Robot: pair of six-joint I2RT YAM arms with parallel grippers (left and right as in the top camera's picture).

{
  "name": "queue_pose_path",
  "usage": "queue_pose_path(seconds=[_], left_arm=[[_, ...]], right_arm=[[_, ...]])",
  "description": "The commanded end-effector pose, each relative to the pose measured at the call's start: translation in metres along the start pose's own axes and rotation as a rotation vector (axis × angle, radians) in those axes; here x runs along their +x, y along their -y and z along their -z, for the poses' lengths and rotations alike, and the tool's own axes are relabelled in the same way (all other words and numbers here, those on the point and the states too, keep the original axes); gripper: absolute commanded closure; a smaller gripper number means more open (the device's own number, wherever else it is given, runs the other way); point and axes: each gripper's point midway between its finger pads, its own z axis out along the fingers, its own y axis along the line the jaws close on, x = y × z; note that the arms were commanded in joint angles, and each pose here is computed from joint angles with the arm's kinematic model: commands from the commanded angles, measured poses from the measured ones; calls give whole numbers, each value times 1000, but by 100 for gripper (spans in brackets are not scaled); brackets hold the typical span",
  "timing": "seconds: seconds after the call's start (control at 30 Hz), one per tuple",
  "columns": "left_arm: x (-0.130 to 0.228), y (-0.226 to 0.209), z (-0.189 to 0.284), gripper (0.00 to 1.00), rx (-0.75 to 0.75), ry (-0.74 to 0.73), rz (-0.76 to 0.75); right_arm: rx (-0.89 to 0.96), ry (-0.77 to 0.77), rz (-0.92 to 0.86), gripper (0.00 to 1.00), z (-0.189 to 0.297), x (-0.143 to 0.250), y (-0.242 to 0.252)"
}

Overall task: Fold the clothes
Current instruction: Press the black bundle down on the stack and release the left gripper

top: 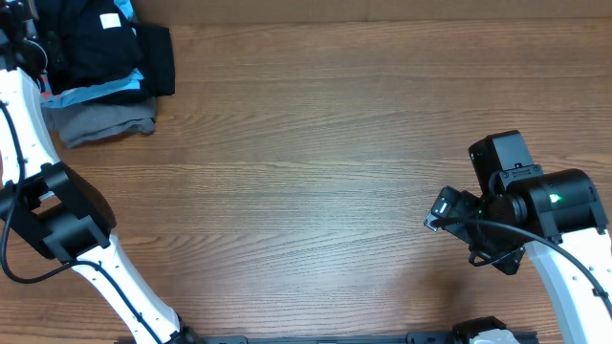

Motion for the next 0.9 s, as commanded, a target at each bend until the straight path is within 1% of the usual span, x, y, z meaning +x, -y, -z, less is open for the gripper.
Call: queue_pose_path(seconds=[0.0, 0.03, 0.07, 0.13, 0.2, 0.23, 0.27, 0.3, 0.33, 0.4, 0.43, 0.47, 0.5, 0.57, 0.63, 0.7, 0.73, 0.77, 0.8, 0.83, 0.87], left_arm=[[3, -20, -11, 75, -57, -3, 17], [8, -21, -16, 70, -58, -16, 19], [13, -22, -20, 60, -63, -29, 26], [21, -28, -24, 34, -91, -52, 50], [21, -31, -23, 34, -113, -54, 65], [18, -31, -20, 29, -113, -47, 67], [13, -30, -14, 18, -114, -35, 68], [4, -30, -4, 15, -117, -12, 90], [-2, -29, 2, 19, -118, 4, 107], [-17, -28, 20, 35, -119, 44, 149], [-25, -27, 30, 39, -119, 69, 175], [-34, -26, 41, 39, -118, 94, 198], [-52, -23, 64, 34, -114, 152, 232], [-69, -17, 85, 34, -106, 206, 232], [-82, -9, 102, 37, -92, 246, 231], [-89, 1, 109, 44, -69, 267, 220], [-91, 5, 110, 52, -61, 275, 216], [-93, 10, 109, 69, -55, 283, 213], [-93, 13, 105, 84, -50, 281, 209], [-94, 17, 102, 96, -45, 283, 205], [-94, 21, 96, 96, -38, 287, 200]], right_arm=[[-9, 35, -7, 0, 8, -6, -1], [-9, 35, -7, 0, 8, -6, -1], [-9, 35, -7, 0, 8, -6, -1], [-9, 35, -7, 0, 8, -6, -1], [-9, 35, -7, 0, 8, -6, -1], [-9, 35, -7, 0, 8, -6, -1], [-9, 35, -7, 0, 8, -6, -1], [-9, 36, -6, 0, 8, -6, -2], [-9, 36, -6, 0, 8, -6, -2], [-9, 36, -2, 0, 8, -6, -1], [-9, 36, -2, 0, 8, -6, -1], [-9, 37, -2, 0, 8, -7, -2], [-11, 38, -2, 0, 8, -7, -2], [-11, 38, 3, 0, 8, -7, -2], [-11, 39, 20, 0, 8, -7, -2], [-10, 45, 20, 0, 8, -8, -2], [-11, 49, 20, 0, 8, -9, -3], [-13, 52, 21, 0, 8, -10, -3], [-14, 52, 21, 0, 8, -10, -3], [-14, 52, 21, 0, 8, -10, -3], [-13, 52, 21, 0, 8, -10, -3]])
